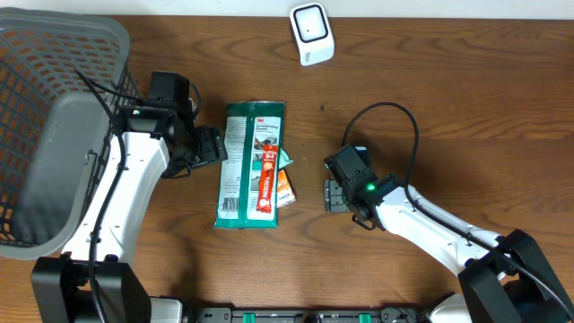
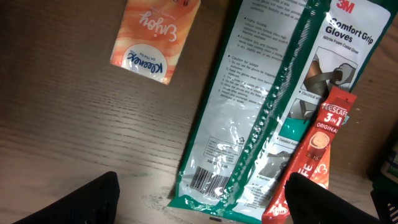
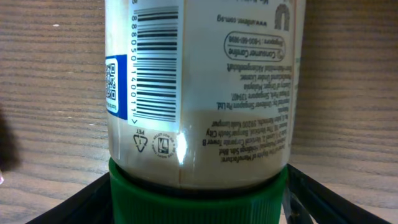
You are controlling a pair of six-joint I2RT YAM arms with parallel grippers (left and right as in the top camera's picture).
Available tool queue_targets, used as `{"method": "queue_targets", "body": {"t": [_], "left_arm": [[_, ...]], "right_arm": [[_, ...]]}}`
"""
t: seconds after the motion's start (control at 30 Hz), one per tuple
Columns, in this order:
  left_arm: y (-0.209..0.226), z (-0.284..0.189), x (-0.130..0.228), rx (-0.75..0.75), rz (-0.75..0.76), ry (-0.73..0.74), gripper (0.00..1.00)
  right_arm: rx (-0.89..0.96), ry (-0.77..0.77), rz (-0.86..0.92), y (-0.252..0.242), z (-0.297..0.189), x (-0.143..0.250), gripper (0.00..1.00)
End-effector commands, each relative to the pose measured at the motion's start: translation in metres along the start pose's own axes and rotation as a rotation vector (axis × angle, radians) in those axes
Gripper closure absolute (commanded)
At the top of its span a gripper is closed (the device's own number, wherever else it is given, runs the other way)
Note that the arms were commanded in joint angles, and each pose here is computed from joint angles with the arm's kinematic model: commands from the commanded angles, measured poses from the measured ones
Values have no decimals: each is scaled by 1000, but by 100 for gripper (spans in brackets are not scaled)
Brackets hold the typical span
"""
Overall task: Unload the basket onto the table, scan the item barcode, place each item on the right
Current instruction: 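Move the right gripper to the green-lidded jar and grasp it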
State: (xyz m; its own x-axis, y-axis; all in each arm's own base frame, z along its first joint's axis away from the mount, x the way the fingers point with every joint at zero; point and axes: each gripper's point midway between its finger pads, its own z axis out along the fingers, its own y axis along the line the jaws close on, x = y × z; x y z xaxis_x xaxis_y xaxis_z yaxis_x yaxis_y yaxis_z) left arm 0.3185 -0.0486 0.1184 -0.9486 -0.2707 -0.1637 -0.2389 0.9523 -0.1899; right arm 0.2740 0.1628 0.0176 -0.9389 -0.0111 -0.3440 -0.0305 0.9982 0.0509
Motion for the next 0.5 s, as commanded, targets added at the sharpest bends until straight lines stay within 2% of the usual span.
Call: {"method": "queue_targets", "body": {"t": [0.0,0.13,0.27,0.33,0.47], "left_arm": [[1,2,2,-7,-4,12,14],[1,2,2,-8,-4,12,14],[1,2,2,-8,-4,12,14],[1,2,2,-8,-4,12,14],[1,2,2,-7,-4,12,14]], "right_arm": [[10,-29,10,-2,-5,-4,29],[19,-38,10,-3,-6,-6,36],[19,-40,9,-3,-6,-6,37],[14,-47,-4,-3,-8,-8,42],[-10,-87,-28,0,-24,-17,43]]}}
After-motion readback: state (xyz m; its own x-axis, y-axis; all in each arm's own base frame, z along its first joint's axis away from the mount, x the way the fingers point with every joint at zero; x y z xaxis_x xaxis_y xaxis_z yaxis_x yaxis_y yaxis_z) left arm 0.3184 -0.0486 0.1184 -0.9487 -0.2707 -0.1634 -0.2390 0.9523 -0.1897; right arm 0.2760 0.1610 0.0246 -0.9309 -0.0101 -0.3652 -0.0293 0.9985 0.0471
